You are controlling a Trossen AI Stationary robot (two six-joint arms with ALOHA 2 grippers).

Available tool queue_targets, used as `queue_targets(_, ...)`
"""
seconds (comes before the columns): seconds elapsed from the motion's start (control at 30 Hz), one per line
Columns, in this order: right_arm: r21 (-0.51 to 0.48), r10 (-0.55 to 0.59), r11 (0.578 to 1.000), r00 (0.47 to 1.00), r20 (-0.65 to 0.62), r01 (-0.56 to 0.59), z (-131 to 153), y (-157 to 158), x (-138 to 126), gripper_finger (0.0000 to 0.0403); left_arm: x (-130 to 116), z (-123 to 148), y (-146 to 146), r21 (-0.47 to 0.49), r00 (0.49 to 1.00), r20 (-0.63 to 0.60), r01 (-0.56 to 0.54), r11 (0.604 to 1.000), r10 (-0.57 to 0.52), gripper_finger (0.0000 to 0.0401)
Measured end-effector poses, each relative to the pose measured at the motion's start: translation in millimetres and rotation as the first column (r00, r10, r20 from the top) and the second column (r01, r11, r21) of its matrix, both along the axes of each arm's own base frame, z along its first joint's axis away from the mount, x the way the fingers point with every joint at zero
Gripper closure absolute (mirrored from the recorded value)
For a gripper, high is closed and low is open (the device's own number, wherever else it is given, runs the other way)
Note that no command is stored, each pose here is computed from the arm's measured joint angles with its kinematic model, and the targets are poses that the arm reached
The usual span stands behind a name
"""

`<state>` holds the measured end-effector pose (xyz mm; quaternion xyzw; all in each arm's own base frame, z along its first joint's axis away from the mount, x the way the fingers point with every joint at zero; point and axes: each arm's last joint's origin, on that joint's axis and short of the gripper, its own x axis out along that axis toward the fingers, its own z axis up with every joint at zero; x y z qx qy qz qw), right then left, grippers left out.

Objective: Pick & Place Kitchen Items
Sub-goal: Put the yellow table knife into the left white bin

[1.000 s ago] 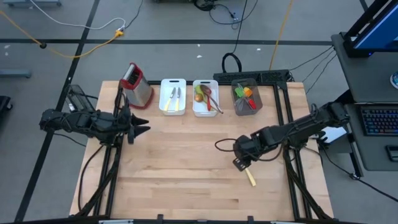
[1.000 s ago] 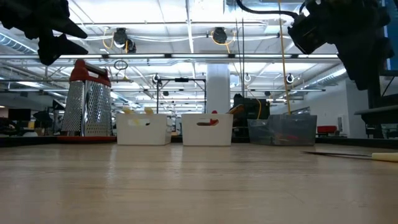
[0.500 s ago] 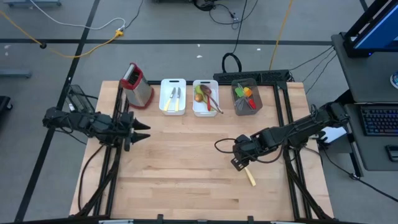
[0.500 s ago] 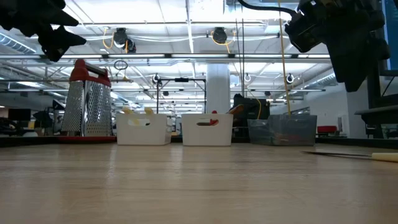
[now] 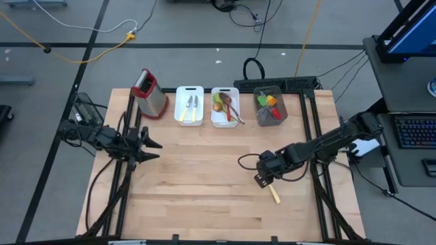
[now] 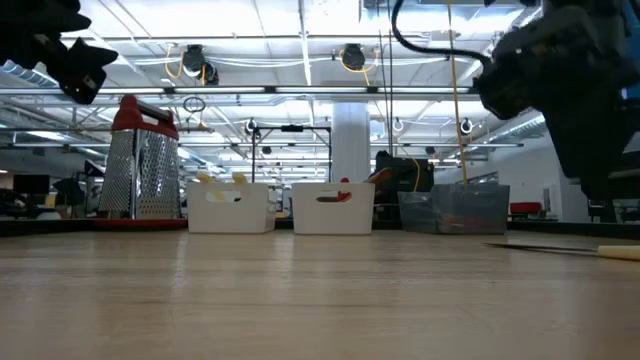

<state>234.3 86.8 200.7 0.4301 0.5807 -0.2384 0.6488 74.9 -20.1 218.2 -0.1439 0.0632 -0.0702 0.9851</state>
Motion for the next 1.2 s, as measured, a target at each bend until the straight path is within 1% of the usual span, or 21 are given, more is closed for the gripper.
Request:
queue_targets(0.17, -0.002, -0.024, 1.000, 1.000, -0.018, 0.024, -12.3, -3.8, -4.2, 0.0248, -1.5, -0.6, 0.5, -0.018, 1.000, -0.004, -0.002, 1.000, 0.002, 0.0199)
queue_targets(0.27, 0.000, -0.027, 1.000, 0.999, -0.021, 0.027, -13.4, -3.8, -4.8, 0.0248, -1.5, -0.8, 0.5, -0.025, 1.000, -0.007, -0.003, 1.000, 0.003, 0.0199)
queue_targets(0.37, 0.029, -0.020, 0.999, 1.000, -0.016, 0.020, -12.9, -2.0, -4.0, 0.0248, -1.5, -0.8, 0.5, -0.027, 1.000, -0.008, -0.004, 1.000, 0.004, 0.0199)
queue_targets(0.43, 0.024, -0.014, 1.000, 1.000, -0.023, 0.014, -15.2, -0.1, -3.5, 0.0248, -1.5, -0.8, 0.5, -0.032, 1.000, -0.008, -0.004, 0.999, 0.004, 0.0199)
queue_targets(0.7, -0.014, 0.007, 1.000, 0.994, -0.112, -0.009, -41.8, 5.2, 4.7, 0.0248, -1.5, -0.8, 0.5, -0.029, 1.000, -0.008, -0.004, 1.000, 0.004, 0.0199)
queue_targets(0.8, -0.018, 0.016, 1.000, 0.993, -0.118, -0.018, -52.6, 7.6, 10.4, 0.0248, -1.5, -0.8, 0.5, -0.028, 1.000, -0.008, -0.004, 1.000, 0.004, 0.0199)
queue_targets(0.9, -0.012, 0.021, 1.000, 0.988, -0.152, -0.023, -62.8, 9.3, 14.0, 0.0248, -1.5, -0.9, 0.5, -0.028, 1.000, -0.009, -0.003, 1.000, 0.003, 0.0199)
queue_targets(1.07, -0.031, 0.024, 0.999, 0.971, -0.238, -0.032, -78.5, 11.3, 12.4, 0.0248, -1.5, -1.1, 0.3, -0.028, 1.000, -0.011, 0.005, 1.000, -0.005, 0.0198)
queue_targets(1.2, -0.035, 0.016, 0.999, 0.955, -0.296, -0.028, -83.8, 10.4, 9.2, 0.0252, -1.5, -1.3, 0.3, -0.028, 1.000, -0.014, 0.004, 1.000, -0.005, 0.0198)
